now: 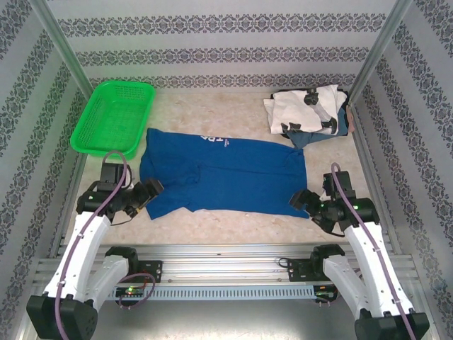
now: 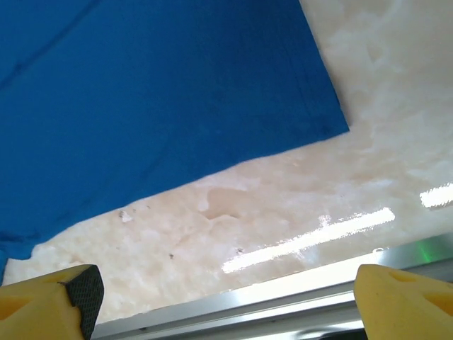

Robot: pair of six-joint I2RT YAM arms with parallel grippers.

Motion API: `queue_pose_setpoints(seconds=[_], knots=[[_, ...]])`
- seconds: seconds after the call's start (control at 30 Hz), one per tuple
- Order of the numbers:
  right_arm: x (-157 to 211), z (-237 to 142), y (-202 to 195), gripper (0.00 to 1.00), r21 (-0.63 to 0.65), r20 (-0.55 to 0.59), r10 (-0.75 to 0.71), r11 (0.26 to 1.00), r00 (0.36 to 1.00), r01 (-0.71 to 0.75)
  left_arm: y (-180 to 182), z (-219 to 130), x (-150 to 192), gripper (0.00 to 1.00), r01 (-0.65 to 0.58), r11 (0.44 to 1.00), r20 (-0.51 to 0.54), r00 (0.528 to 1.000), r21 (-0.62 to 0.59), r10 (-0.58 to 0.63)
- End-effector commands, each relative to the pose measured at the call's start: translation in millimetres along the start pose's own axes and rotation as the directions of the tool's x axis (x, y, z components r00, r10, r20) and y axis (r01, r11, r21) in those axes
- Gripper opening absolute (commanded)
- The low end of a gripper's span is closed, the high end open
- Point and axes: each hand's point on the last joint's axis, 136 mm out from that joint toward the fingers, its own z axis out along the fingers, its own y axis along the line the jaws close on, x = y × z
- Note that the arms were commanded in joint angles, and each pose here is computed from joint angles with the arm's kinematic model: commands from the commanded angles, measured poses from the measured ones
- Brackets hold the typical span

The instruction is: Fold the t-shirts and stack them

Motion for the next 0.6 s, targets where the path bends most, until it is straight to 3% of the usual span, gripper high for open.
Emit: queue_pose_setpoints(seconds=[0.0, 0.37, 0.57], knots=[[4, 21, -11, 0.89, 0.047, -0.048, 0.038, 0.998, 0.998, -0.036, 30, 14, 21, 0.79, 0.061, 0.994, -0.062, 0.996, -0.092, -0.067], [-23, 76, -12, 0.72, 0.109, -0.084, 0.054, 0.993, 0.995, -0.044, 54, 63, 17, 0.65, 0.131, 0.977, -0.096, 0.984, -0.171, -0.149], [-34, 85, -20, 0.67, 0.169, -0.086, 0.055, 0.985, 0.995, -0.04, 58, 76, 8, 0.62, 0.146, 0.974, -0.065, 0.985, -0.173, -0.159]])
